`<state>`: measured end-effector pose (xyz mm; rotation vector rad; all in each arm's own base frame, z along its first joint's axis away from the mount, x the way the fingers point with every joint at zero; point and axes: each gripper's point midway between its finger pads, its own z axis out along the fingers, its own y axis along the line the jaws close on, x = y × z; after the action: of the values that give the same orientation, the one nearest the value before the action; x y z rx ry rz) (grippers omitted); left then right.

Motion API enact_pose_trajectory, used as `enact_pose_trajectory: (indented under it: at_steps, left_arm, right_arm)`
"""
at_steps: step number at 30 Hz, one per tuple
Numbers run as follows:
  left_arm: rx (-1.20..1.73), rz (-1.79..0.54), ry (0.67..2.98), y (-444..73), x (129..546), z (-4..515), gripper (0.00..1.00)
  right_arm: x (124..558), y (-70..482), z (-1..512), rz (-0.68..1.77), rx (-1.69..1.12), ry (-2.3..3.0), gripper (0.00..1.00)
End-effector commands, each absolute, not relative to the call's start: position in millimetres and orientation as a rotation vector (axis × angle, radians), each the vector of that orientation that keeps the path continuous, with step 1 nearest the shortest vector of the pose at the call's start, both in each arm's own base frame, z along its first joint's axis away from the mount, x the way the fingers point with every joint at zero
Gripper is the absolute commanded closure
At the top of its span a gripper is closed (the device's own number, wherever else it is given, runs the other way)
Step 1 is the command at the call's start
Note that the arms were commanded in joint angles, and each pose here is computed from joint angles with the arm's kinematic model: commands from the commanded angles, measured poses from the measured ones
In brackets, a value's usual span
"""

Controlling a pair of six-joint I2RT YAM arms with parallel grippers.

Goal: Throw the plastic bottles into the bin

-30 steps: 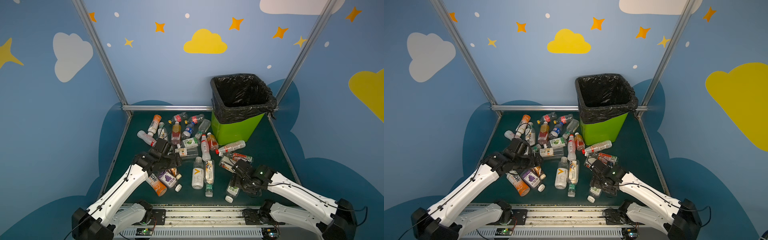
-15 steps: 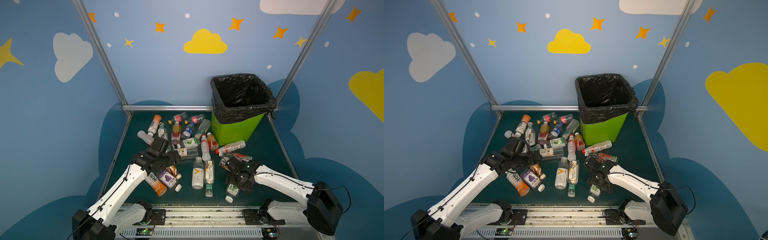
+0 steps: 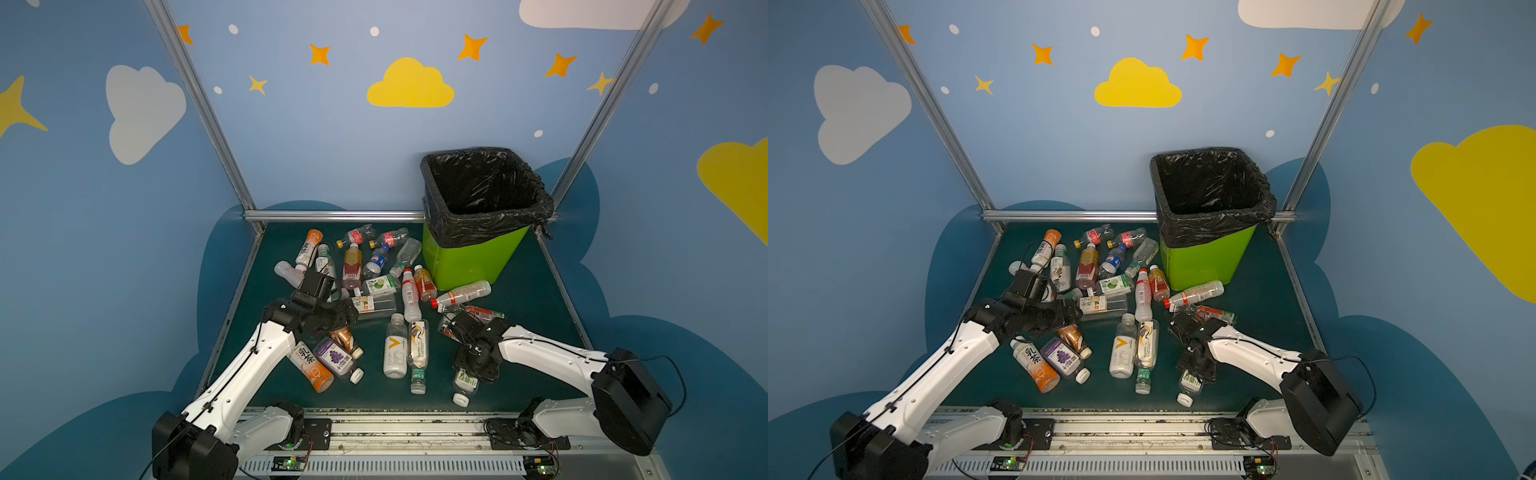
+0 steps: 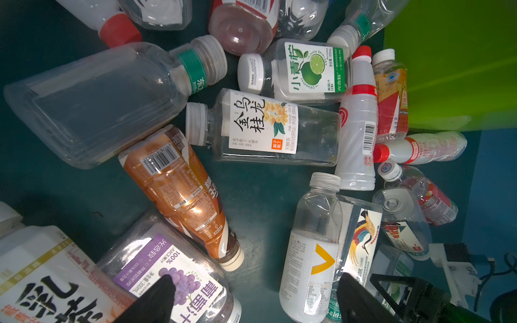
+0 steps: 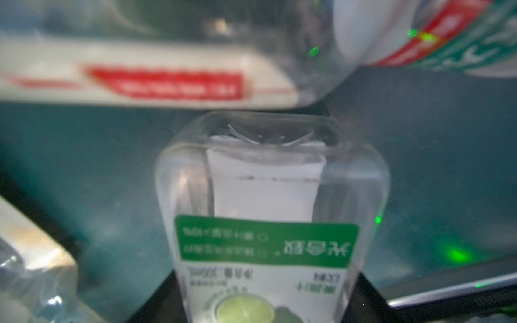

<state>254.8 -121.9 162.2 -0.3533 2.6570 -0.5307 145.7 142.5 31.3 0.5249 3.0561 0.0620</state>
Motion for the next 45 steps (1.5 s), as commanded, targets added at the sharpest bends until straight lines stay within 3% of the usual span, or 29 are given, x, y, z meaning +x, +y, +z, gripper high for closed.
enact_pose_trajectory:
  at_steps: [1, 5, 8, 15, 18, 21, 24, 31, 35, 41, 45]
  left_arm:
    - [-0.319, -0.555, 2.628, -125, 261, 173, 0.09]
    - [-0.316, -0.555, 2.626, -125, 263, 176, 0.08]
    - [-0.314, -0.554, 2.622, -126, 265, 180, 0.08]
    - [-0.283, -0.555, 2.602, -129, 275, 194, 0.09]
    - [-0.268, -0.566, 2.603, -132, 277, 196, 0.09]
    - [-0.274, -0.564, 2.615, -132, 276, 194, 0.09]
    - [-0.28, -0.562, 2.622, -130, 271, 193, 0.08]
    - [-0.285, -0.563, 2.597, -124, 259, 196, 0.07]
    - [-0.284, -0.557, 2.599, -124, 262, 200, 0.09]
    - [-0.357, -0.55, 2.678, -126, 259, 178, 0.24]
    - [-0.501, -0.46, 2.692, -108, 248, 162, 0.25]
  right_arm:
    - [142, 140, 45, 0.105, 0.51, 3.047, 0.43]
    - [148, 150, 91, 0.242, 0.415, 2.989, 0.42]
    - [173, 161, 163, 0.383, 0.306, 2.819, 0.42]
    - [286, 204, 415, 0.659, -0.018, 2.144, 0.42]
    - [351, 217, 494, 0.677, -0.066, 1.923, 0.35]
    - [427, 207, 506, 0.585, 0.01, 1.891, 0.11]
    - [459, 179, 499, 0.478, 0.121, 1.893, 0.08]
    - [411, 129, 541, 0.361, 0.171, 1.685, 0.08]
    - [369, 113, 533, 0.362, 0.137, 1.684, 0.08]
    - [318, 126, 471, 0.37, -0.104, 1.874, 0.09]
    - [283, 137, 416, 0.363, -0.232, 2.015, 0.1]
